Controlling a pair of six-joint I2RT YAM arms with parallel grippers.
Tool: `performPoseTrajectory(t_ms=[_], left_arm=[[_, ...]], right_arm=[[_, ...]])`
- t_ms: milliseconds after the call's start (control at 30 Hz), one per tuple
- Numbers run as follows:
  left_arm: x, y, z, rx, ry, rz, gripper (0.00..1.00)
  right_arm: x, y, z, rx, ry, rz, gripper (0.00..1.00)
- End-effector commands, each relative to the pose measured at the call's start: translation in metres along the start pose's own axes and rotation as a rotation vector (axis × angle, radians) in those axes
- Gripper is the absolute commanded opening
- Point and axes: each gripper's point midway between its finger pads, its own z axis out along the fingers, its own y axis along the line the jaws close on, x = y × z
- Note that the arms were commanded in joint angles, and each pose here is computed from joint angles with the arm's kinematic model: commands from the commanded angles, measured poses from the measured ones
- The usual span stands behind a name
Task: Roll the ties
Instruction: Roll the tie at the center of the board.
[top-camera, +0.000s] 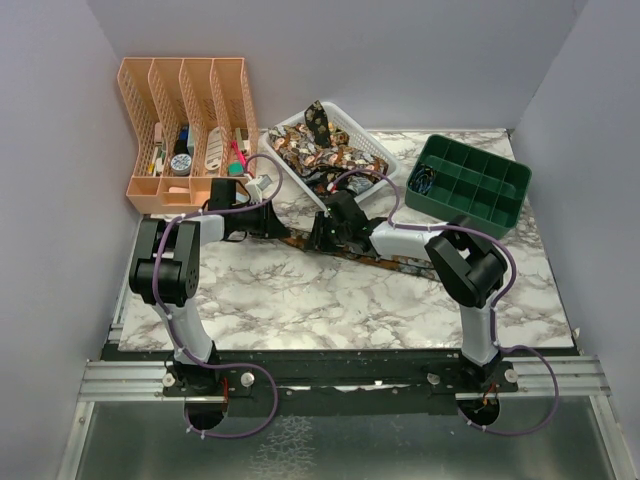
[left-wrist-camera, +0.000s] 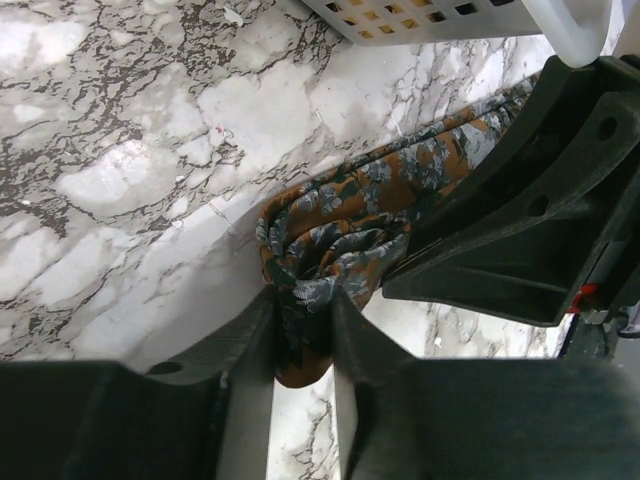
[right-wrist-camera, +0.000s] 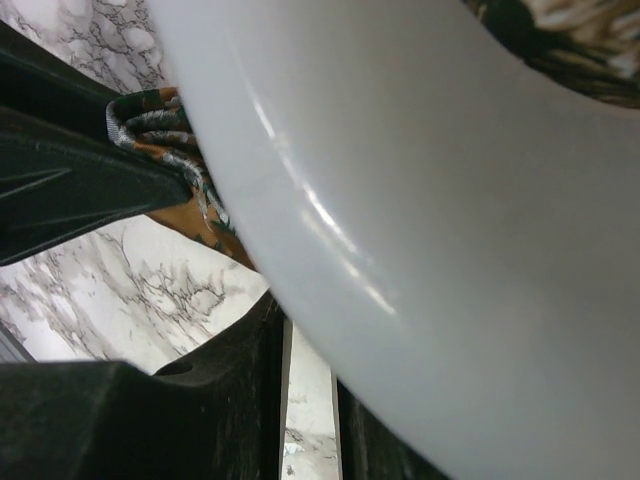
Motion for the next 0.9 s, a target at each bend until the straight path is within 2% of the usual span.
performPoseTrajectory(t_ms=[0,100,167,333,467,600,700,733,767,800,867], left_arm=[[0.007,-0.003,0.0,0.015,0.022,-0.028,0.2],[0.011,0.0,-0.003,-0.044,0.028,-0.103,0.08],[0.018,-0.002,-0.005,-0.076,0.034,-0.169,0.0],[0.058,-0.007,-0.025,-0.238,0.066,-0.411,0.0],[0.082,-0.02,-0.045,-0.311,0.029,-0.528,0.0],[0.104,-0.024,-0.068,-0.418,-0.012,-0.593,0.0],[0.113,-0.023,-0.077,-0.467,-0.045,-0.629,0.0],[0.115,-0.022,-0.078,-0.478,-0.055,-0.633,0.04],[0.116,-0.02,-0.079,-0.487,-0.066,-0.633,0.11],[0.116,-0.019,-0.079,-0.494,-0.072,-0.632,0.2],[0.114,-0.016,-0.078,-0.498,-0.074,-0.623,0.28]], right_arm=[[-0.007,0.001,0.001,0.014,-0.01,-0.025,0.25],[-0.006,0.003,-0.004,0.006,-0.003,-0.029,0.27],[-0.005,0.008,-0.01,-0.019,0.003,-0.048,0.33],[0.006,0.026,-0.034,-0.146,0.035,-0.129,0.48],[0.016,0.043,-0.062,-0.27,0.04,-0.212,0.55],[0.034,0.055,-0.084,-0.399,0.092,-0.362,0.58],[0.044,0.07,-0.102,-0.526,0.02,-0.57,0.63],[0.047,0.075,-0.107,-0.56,-0.029,-0.662,0.69],[0.051,0.082,-0.111,-0.6,-0.087,-0.768,0.74],[0.054,0.081,-0.111,-0.614,-0.13,-0.875,0.75],[0.058,0.079,-0.107,-0.625,-0.17,-1.052,0.78]])
